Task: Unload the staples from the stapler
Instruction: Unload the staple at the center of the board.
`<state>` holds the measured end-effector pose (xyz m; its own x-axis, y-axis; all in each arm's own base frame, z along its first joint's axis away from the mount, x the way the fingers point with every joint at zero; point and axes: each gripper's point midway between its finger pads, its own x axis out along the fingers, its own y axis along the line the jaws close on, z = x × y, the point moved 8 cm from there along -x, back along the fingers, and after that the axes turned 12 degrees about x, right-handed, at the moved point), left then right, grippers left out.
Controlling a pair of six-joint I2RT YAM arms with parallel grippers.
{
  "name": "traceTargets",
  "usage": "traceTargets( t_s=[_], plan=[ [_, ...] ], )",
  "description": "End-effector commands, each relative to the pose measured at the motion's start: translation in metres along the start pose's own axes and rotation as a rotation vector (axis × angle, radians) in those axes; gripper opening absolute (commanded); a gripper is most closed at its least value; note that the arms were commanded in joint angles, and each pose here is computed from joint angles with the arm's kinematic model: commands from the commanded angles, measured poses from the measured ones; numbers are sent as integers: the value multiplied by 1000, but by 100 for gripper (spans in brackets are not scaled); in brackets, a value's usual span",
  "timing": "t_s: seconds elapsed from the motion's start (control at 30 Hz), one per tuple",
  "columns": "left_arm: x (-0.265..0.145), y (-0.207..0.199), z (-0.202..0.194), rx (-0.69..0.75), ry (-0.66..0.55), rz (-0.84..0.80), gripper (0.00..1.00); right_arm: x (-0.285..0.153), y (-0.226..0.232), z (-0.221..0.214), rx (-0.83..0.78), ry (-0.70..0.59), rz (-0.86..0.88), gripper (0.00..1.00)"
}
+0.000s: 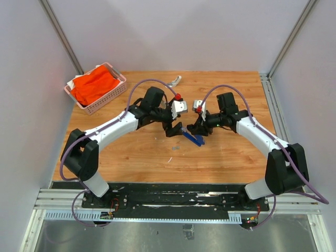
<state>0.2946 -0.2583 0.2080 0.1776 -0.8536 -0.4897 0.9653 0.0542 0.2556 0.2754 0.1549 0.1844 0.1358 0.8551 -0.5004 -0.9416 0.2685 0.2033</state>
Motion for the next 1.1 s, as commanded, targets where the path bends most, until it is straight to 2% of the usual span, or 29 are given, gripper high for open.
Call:
traceTargets(
  t_s=[0.0,1.07],
  plan=[
    [9,-7,10,20,-19,-68,95,-3,2,15,-68,-95,40,1],
    [44,-6,5,-81,-12,-132,54,0,8,13,-110,-135,51,1]
  ],
)
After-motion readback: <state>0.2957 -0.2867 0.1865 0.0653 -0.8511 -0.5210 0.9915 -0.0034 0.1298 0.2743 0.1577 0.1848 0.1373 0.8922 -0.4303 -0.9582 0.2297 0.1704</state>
